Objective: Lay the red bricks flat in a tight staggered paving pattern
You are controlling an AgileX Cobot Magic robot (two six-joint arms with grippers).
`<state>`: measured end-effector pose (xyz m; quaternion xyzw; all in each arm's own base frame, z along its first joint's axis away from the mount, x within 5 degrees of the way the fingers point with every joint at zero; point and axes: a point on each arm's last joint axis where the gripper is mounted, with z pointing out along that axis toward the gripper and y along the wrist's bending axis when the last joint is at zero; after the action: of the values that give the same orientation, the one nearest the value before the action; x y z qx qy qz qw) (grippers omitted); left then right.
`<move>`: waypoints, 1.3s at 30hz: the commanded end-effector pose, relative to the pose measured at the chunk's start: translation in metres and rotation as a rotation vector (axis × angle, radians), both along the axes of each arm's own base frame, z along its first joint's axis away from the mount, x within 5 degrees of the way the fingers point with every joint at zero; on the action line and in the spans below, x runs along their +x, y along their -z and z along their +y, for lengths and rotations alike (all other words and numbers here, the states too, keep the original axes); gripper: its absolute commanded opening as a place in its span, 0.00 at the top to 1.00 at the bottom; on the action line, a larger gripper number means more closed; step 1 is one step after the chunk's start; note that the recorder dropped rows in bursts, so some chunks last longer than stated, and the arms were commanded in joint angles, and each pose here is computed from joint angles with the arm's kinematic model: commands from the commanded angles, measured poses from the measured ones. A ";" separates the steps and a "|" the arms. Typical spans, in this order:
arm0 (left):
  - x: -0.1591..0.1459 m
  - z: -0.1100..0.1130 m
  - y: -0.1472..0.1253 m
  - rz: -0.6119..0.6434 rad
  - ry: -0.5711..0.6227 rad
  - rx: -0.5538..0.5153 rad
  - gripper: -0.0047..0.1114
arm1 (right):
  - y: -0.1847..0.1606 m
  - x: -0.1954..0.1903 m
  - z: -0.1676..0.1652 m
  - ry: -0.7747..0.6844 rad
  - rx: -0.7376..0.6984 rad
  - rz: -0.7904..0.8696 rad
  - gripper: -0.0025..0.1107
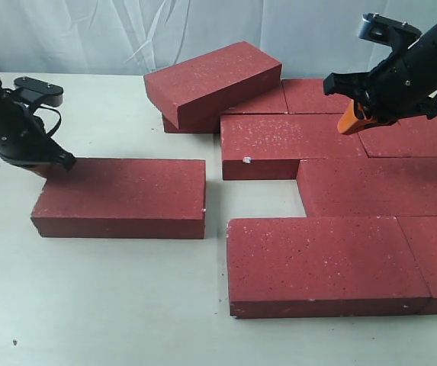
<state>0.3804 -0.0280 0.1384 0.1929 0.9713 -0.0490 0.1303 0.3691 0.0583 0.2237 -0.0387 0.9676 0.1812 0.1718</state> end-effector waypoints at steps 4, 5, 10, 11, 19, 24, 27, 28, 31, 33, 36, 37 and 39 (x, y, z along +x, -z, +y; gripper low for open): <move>0.002 -0.010 -0.002 -0.022 -0.004 -0.101 0.96 | 0.001 0.000 -0.001 -0.002 -0.003 -0.003 0.98; 0.002 -0.010 -0.002 -0.022 -0.007 -0.105 0.96 | 0.001 0.000 -0.001 -0.002 -0.003 -0.003 0.98; 0.000 -0.011 -0.002 -0.001 -0.005 -0.114 0.96 | 0.001 0.000 -0.001 -0.002 -0.003 -0.003 0.98; 0.000 -0.011 -0.002 0.004 -0.007 -0.119 0.96 | 0.001 0.000 -0.001 -0.002 -0.003 -0.003 0.98; -0.001 -0.015 -0.003 0.019 -0.035 -0.162 0.96 | 0.000 0.000 -0.001 0.000 -0.003 -0.007 0.98; -0.006 -0.009 -0.002 0.065 -0.005 -0.129 0.96 | 0.000 0.000 -0.001 -0.001 -0.003 -0.005 0.98; -0.010 -0.004 -0.010 0.073 0.015 -0.109 0.96 | 0.000 0.000 -0.001 -0.001 -0.003 -0.005 0.98; -0.011 -0.002 -0.015 0.068 0.016 -0.107 0.96 | 0.000 0.000 -0.001 -0.001 -0.003 -0.005 0.98; -0.015 -0.002 -0.029 0.055 0.033 -0.098 0.96 | 0.000 0.000 -0.001 -0.001 -0.003 -0.005 0.98; -0.019 -0.002 -0.038 0.061 0.046 -0.098 0.96 | 0.000 0.000 -0.001 -0.001 -0.003 -0.005 0.98; -0.026 -0.003 -0.045 0.103 0.065 -0.109 0.96 | 0.001 0.000 -0.001 -0.002 -0.003 -0.003 0.98; -0.029 -0.005 -0.046 0.122 0.071 -0.119 0.96 | 0.001 0.000 -0.001 -0.002 -0.003 -0.003 0.98; -0.032 -0.012 -0.049 0.143 0.101 -0.129 0.96 | 0.001 0.000 -0.001 -0.002 -0.003 -0.003 0.98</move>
<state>0.3542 -0.0324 0.1816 0.2156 0.9655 -0.1192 0.0840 0.3691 0.0583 0.2237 -0.0387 0.9676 0.1812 0.1718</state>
